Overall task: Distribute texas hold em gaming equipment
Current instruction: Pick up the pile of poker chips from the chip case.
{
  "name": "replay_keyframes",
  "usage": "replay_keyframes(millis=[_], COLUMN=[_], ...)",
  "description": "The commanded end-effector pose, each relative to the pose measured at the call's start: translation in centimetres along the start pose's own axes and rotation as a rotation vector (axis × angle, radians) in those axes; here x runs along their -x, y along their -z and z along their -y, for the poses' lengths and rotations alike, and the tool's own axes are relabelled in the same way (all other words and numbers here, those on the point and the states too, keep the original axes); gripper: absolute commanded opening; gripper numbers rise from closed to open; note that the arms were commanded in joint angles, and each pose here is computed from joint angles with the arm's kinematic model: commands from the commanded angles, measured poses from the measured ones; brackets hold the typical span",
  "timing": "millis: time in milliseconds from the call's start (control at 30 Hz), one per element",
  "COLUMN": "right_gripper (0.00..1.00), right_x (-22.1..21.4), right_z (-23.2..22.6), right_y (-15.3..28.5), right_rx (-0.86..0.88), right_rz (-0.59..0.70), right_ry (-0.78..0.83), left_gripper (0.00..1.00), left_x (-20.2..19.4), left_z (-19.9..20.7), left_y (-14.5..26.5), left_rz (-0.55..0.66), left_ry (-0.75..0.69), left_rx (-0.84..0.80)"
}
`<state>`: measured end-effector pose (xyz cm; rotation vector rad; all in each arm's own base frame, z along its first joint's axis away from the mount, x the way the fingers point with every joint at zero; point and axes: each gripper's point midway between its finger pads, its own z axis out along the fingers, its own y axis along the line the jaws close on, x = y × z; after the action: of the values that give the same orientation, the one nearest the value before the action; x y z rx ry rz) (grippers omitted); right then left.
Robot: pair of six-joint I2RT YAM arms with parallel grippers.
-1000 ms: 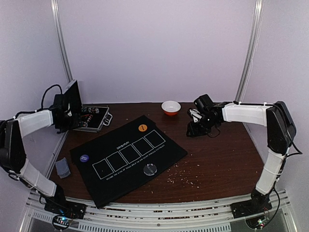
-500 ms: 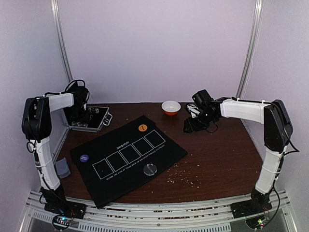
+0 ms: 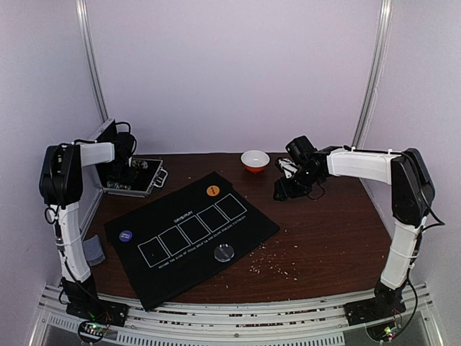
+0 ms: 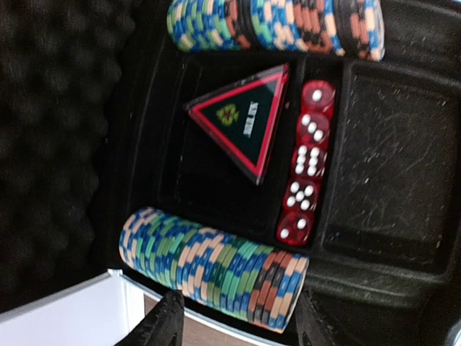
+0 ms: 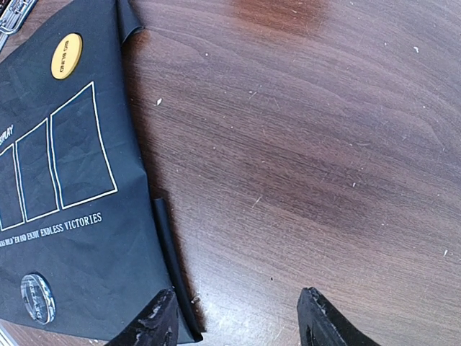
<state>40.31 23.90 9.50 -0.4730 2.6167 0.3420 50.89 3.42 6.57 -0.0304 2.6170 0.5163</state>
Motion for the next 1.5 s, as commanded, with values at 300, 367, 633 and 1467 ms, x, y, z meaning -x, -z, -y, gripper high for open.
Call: replay_keyframes(millis=[300, 367, 633, 1467], right_gripper=[0.59, 0.60, 0.60, 0.59], right_x=[-1.0, -1.0, -0.8, -1.3], right_z=[0.2, 0.2, 0.1, -0.2], right_y=[-0.5, -0.5, -0.3, -0.2], right_rx=[0.009, 0.010, 0.013, 0.031], right_rz=[-0.044, -0.046, -0.041, -0.057], right_ry=[-0.019, -0.015, -0.011, -0.006], left_gripper=[0.49, 0.49, 0.48, 0.55], left_x=[-0.5, -0.7, -0.8, -1.1], left_z=[1.7, 1.8, 4.9, 2.8], left_y=[-1.9, -2.0, -1.0, -2.9], left_rz=[0.007, 0.001, 0.033, 0.020], left_ry=[0.009, 0.006, -0.054, -0.124], left_rx=[-0.049, -0.048, -0.134, 0.030])
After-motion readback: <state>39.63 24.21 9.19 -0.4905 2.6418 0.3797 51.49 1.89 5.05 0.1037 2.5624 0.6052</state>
